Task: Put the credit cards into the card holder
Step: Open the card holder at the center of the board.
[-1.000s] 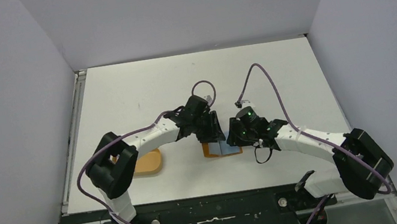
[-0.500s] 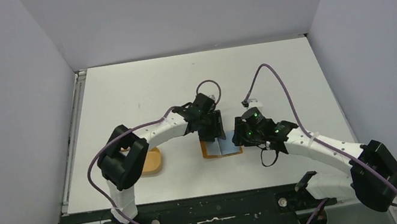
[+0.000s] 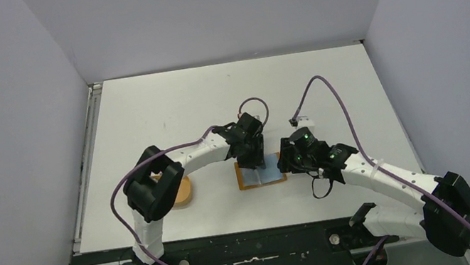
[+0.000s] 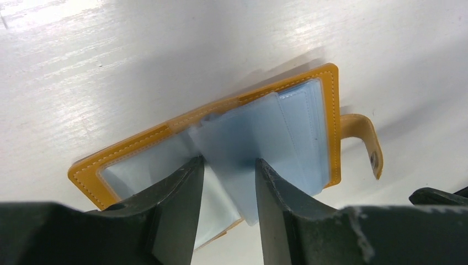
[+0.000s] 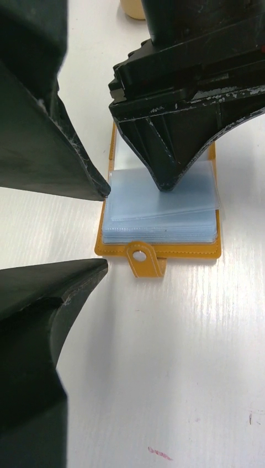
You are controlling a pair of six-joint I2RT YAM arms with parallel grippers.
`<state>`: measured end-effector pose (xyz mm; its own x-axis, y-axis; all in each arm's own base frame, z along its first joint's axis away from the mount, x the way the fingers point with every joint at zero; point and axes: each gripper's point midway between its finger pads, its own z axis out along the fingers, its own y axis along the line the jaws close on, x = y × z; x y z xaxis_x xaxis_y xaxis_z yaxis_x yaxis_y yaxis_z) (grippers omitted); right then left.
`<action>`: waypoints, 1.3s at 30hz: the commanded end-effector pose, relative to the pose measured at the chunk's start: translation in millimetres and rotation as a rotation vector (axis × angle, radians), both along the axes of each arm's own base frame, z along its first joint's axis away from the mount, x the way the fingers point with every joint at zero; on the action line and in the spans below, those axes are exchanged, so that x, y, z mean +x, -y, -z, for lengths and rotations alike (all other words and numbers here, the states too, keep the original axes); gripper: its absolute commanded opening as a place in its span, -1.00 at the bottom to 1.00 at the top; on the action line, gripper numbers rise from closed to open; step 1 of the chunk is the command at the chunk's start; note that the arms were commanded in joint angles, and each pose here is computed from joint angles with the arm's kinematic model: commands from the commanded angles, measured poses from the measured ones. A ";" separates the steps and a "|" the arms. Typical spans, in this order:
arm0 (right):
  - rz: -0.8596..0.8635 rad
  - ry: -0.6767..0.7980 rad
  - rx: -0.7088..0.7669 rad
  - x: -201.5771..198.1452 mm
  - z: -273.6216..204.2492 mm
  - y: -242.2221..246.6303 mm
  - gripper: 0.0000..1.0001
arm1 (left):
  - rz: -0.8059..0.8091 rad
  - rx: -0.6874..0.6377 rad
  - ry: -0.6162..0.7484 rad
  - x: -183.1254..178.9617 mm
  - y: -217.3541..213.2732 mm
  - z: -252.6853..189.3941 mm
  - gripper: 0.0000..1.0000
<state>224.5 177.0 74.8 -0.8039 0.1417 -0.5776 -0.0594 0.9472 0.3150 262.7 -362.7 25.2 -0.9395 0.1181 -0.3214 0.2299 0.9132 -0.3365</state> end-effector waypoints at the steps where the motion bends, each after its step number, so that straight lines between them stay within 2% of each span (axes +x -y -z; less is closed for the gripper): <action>1: -0.009 0.037 -0.004 4.8 -4.7 -2.6 -0.11 | 0.012 0.048 0.031 4.7 -5.0 2.9 -0.35; 5: -0.015 0.034 -0.003 5.9 -4.8 -4.3 -0.12 | 0.012 0.065 0.027 2.9 -9.8 7.8 -0.67; 10: -0.045 0.031 0.038 7.6 -6.7 -16.2 -0.20 | 0.010 0.067 0.026 2.2 -12.0 9.5 -0.87; 14: -0.036 0.034 0.062 15.6 -8.3 -23.8 -0.37 | 0.007 0.065 0.020 0.7 -12.8 11.6 -1.00; 22: -0.056 0.004 0.093 29.0 0.2 -39.2 -0.58 | 0.003 0.066 0.013 -2.7 -15.8 15.4 -1.00; 31: -0.023 0.109 0.098 39.5 -26.2 -36.8 -0.60 | -0.007 0.059 0.008 -2.7 -16.8 15.1 -1.00; 39: -0.018 0.084 0.099 55.1 -16.5 -49.2 -0.64 | -0.020 0.061 0.004 -2.1 -19.3 17.1 -1.00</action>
<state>254.3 212.6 75.3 -0.8032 0.1417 -0.5786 -0.1038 0.9231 0.3702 264.2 -354.2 17.2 -0.9333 0.1233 -0.3372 0.2324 0.9234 -0.3056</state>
